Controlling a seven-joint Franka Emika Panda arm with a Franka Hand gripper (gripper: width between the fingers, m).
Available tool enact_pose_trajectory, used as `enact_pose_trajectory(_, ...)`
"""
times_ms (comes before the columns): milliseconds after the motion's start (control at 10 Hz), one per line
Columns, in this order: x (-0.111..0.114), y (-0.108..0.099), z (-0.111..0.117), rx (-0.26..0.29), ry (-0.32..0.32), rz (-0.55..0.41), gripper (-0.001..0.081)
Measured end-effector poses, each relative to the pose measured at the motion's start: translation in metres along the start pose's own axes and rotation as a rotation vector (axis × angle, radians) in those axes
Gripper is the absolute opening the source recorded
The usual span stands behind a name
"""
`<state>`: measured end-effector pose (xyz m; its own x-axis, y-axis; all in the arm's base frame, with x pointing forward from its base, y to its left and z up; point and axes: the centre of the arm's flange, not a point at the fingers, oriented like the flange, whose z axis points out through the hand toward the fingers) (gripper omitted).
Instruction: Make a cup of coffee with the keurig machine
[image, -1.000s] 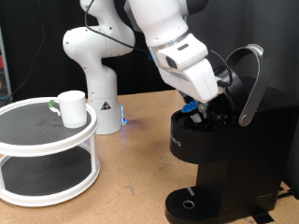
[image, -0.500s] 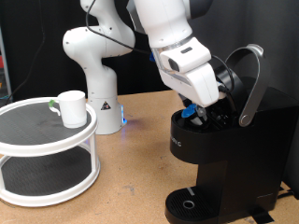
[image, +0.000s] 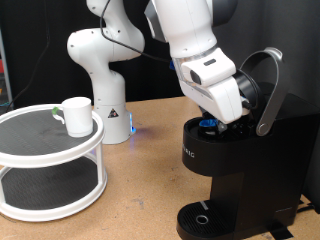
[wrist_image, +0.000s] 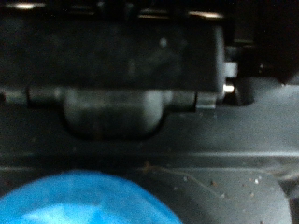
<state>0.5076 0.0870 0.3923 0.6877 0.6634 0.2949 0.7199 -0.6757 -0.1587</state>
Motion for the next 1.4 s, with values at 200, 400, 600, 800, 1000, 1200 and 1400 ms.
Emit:
enact_pose_trajectory(200, 0.000, 0.000, 0.000, 0.000, -0.001, 0.003, 0.0448)
enact_pose_trajectory(400, 0.000, 0.000, 0.000, -0.002, 0.008, 0.004, 0.0448)
enact_pose_trajectory(600, -0.001, 0.001, 0.003, -0.010, 0.028, -0.002, 0.0448)
enact_pose_trajectory(800, -0.003, 0.005, 0.008, -0.034, 0.055, 0.000, 0.0714)
enact_pose_trajectory(1000, -0.003, 0.007, 0.007, -0.053, 0.076, 0.010, 0.0789)
enact_pose_trajectory(1200, -0.006, 0.009, 0.003, -0.054, 0.126, 0.045, 0.0800)
enact_pose_trajectory(1400, -0.011, 0.015, -0.013, -0.043, 0.184, 0.056, 0.0800)
